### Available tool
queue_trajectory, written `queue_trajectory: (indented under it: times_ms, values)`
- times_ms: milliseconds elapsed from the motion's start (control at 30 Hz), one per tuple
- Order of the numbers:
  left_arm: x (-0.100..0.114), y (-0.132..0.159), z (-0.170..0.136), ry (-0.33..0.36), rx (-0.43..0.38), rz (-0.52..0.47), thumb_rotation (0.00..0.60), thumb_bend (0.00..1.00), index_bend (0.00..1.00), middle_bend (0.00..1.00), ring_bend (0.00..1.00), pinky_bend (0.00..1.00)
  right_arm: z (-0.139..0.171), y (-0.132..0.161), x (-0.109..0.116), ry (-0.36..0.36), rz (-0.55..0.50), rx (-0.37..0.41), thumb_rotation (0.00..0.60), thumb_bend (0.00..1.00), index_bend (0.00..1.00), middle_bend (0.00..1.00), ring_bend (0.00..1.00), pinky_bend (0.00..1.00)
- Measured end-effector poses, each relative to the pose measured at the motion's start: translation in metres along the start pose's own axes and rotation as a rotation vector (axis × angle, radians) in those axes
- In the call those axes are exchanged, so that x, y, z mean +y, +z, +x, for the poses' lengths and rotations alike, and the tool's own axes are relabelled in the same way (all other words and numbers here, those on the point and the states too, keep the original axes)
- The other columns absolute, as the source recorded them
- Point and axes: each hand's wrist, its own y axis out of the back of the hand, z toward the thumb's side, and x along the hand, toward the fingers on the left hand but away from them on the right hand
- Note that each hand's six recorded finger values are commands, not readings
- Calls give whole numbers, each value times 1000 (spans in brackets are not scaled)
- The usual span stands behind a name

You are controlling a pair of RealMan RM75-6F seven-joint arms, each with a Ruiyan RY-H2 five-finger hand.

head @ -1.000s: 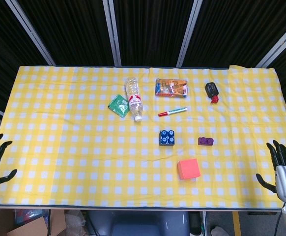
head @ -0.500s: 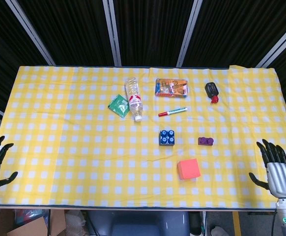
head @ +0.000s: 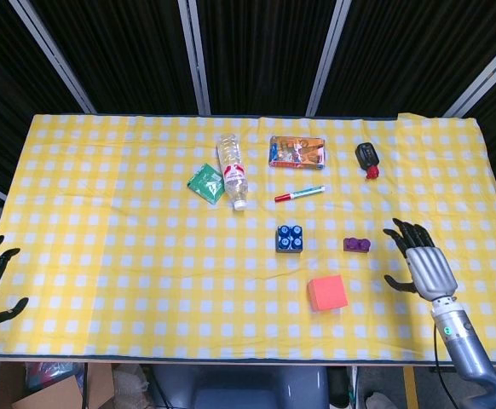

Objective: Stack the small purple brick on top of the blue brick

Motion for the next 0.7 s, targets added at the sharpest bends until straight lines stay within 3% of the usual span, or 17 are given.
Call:
queue_trajectory:
  times_ms: [267,700]
  values:
    - [0,-5,2,-3,14,-5,600,243,162,0,0,100,-41,17,-23,78,41,-11,600,298,251,0,0,0]
    - [-1,-9,4,-5,34,-4,600,243,163,0,0,100,-74,16,-29,100,104,-51,600,298,312,0,0,0]
